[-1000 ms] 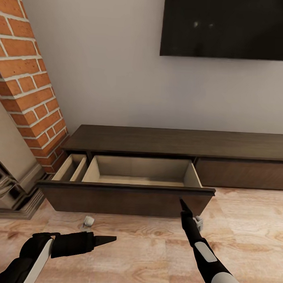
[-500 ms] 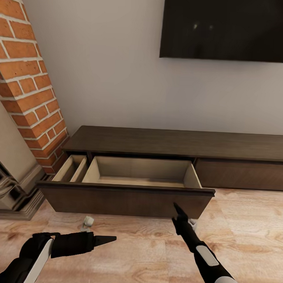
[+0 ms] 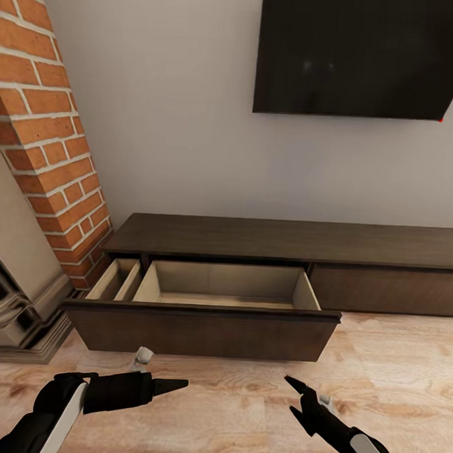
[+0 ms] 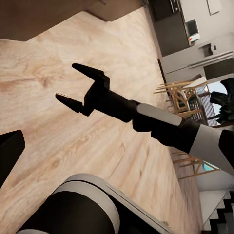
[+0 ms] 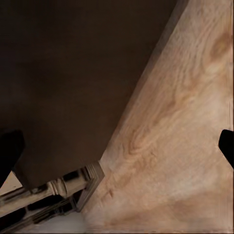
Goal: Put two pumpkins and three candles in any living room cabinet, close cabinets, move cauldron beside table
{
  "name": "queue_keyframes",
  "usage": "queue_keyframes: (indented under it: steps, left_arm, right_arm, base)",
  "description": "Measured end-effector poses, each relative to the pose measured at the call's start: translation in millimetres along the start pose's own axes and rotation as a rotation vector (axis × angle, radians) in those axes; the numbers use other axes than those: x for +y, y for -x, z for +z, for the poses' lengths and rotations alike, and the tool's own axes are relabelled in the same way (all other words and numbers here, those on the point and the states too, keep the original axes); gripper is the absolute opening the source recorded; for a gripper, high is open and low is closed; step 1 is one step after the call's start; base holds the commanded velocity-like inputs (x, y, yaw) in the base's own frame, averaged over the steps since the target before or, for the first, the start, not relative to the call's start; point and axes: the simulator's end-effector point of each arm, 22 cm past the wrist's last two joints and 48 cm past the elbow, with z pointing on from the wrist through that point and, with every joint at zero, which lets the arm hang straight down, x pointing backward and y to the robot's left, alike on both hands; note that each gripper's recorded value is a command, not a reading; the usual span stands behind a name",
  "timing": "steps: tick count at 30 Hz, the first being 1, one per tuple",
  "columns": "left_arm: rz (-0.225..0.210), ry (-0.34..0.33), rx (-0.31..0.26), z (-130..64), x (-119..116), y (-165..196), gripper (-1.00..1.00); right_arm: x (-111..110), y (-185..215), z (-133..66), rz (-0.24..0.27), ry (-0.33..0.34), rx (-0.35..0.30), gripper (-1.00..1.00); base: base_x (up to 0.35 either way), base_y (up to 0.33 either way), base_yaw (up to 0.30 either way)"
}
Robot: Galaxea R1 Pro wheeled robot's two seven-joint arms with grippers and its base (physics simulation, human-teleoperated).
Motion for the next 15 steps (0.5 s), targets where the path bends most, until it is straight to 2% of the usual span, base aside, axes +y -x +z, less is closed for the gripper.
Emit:
queue_keyframes:
  steps: [3, 10, 15]
  left_arm:
    - [0.008, 0.0, 0.003, 0.8, -3.6, -0.6, 1.0]
    - [0.005, -0.004, 0.026, 5.2, -7.7, -9.1, 1.0]
    - [0.023, -0.006, 0.02, 3.1, -14.8, -6.3, 1.0]
  right_arm:
    - [0.0, -2.8, -2.9, -0.02, -0.011, 0.018, 1.0]
    - [-17.0, -16.2, -10.4, -0.004, -0.057, 0.036, 1.0]
    - [-9.8, -15.6, -12.8, -0.009, -0.045, 0.032, 1.0]
  base:
    - [0.0, 0.0, 0.0]
    - [0.0, 0.0, 0.0]
    - [0.0, 0.0, 0.0]
